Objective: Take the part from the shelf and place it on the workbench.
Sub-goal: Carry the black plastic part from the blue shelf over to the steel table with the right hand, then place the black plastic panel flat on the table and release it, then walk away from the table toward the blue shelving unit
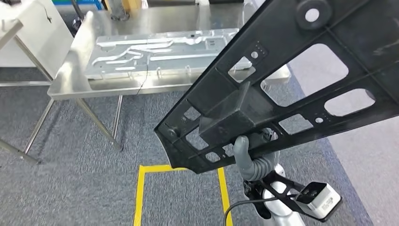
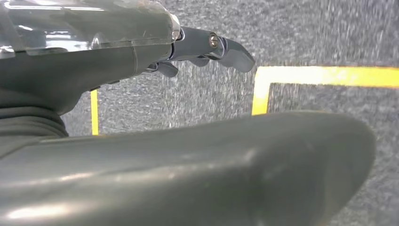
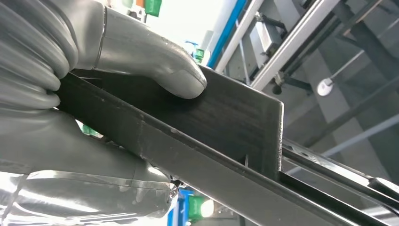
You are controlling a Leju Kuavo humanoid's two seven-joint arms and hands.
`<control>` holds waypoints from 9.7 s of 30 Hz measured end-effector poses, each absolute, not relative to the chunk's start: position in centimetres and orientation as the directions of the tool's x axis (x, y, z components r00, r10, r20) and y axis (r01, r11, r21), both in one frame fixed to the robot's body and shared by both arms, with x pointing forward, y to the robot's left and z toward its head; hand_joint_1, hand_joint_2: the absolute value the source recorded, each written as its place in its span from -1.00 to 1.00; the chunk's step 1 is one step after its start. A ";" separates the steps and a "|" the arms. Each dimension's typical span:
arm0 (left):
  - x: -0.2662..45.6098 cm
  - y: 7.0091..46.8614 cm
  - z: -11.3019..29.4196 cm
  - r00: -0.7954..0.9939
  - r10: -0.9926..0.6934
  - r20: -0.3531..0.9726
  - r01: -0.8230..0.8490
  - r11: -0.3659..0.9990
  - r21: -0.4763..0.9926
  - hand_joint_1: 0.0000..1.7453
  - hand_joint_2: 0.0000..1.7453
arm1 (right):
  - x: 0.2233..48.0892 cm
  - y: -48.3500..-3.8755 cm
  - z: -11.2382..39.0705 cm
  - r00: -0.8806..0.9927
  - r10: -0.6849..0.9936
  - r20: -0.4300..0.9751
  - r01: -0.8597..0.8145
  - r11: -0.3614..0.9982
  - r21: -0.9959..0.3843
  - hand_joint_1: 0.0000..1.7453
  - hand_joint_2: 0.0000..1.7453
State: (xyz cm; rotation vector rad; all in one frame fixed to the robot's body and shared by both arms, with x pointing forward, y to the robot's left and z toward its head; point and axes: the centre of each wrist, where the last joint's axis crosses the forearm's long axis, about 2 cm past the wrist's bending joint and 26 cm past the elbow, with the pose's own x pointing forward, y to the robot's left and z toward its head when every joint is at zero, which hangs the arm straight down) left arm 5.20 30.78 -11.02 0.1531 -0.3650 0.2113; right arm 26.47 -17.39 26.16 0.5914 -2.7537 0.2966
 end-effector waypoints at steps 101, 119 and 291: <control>5.9 31.4 -10.9 0.900 0.129 0.415 -0.191 0.976 0.109 -1.00 -1.00 | 46.0 -15.8 24.0 -0.629 0.676 -0.383 0.376 -0.167 -0.911 1.00 1.00; 5.4 31.3 -11.0 0.898 0.122 0.422 -0.179 0.979 0.098 -1.00 -1.00 | 43.5 -15.5 17.6 -0.691 0.705 -0.158 0.112 -0.111 -0.987 1.00 1.00; 5.2 29.1 -11.0 0.902 0.181 0.392 -0.215 0.976 0.043 -1.00 1.00 | 4.9 -29.3 -11.0 0.970 0.228 0.085 -0.196 0.939 -0.281 -1.00 0.50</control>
